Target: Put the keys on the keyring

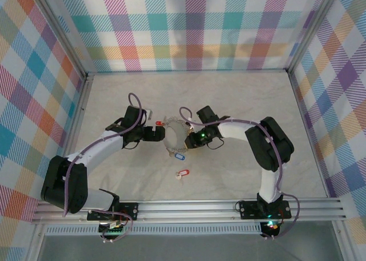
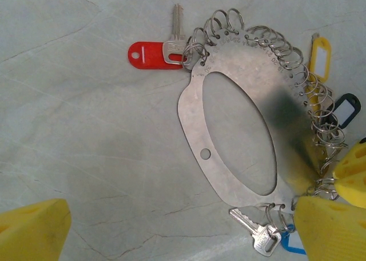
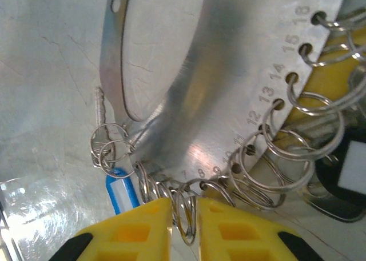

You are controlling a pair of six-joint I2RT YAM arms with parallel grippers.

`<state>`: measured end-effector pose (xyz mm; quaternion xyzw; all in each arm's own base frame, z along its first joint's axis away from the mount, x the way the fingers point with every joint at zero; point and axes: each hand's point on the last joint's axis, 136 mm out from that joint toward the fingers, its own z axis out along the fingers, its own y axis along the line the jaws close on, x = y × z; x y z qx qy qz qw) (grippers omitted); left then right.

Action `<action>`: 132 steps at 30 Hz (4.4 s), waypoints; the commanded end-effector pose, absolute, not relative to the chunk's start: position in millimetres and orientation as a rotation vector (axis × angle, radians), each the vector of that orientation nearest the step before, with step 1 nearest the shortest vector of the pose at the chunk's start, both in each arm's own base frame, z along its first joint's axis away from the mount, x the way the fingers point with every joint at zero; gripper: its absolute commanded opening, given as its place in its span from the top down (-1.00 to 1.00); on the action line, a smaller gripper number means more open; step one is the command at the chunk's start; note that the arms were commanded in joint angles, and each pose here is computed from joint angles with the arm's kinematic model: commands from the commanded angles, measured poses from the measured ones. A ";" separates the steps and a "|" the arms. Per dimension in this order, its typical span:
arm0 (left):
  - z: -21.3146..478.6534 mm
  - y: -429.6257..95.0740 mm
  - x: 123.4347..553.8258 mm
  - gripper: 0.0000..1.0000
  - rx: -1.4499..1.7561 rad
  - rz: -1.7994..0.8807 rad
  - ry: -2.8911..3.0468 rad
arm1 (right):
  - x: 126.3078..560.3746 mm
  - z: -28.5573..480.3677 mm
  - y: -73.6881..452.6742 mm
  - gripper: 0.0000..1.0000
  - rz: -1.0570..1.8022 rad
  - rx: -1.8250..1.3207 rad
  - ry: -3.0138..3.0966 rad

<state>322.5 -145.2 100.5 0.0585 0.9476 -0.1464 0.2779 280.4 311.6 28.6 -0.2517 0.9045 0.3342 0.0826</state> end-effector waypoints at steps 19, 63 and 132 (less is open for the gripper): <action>115.1 -149.4 320.8 -1.00 0.237 -0.365 2.476 | 289.5 84.4 279.0 0.22 0.779 -0.770 2.491; 13.8 -174.1 292.1 -0.55 0.929 0.360 2.925 | 384.8 170.4 156.7 -0.99 0.258 -0.325 2.278; 25.7 -192.3 318.3 -0.09 0.050 -0.568 2.875 | 261.2 9.6 292.0 0.36 1.233 -0.603 2.880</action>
